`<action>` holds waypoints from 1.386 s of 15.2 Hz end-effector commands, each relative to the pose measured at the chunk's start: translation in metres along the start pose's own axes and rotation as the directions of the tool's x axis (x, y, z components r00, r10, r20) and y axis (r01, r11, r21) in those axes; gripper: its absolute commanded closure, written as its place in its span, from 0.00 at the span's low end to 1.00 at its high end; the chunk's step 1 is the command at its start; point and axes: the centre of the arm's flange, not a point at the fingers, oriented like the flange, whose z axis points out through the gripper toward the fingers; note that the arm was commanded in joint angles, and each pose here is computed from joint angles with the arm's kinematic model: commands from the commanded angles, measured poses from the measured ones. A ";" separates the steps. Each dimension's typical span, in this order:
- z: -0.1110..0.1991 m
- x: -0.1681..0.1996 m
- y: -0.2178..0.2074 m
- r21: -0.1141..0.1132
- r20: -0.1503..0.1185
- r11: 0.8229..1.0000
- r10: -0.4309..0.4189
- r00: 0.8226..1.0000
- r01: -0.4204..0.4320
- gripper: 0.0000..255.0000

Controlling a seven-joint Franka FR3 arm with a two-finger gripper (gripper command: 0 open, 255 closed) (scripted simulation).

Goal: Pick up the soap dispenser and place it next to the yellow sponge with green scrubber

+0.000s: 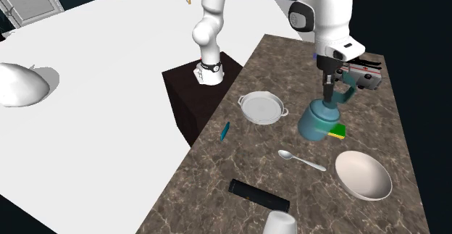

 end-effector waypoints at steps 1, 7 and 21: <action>0.008 0.000 -0.001 -0.001 -0.001 1.000 0.001 1.000 -0.001 1.00; 0.039 -0.009 -0.001 -0.001 -0.001 1.000 0.001 1.000 -0.001 1.00; 0.067 -0.018 -0.001 -0.001 -0.001 1.000 0.001 1.000 -0.001 1.00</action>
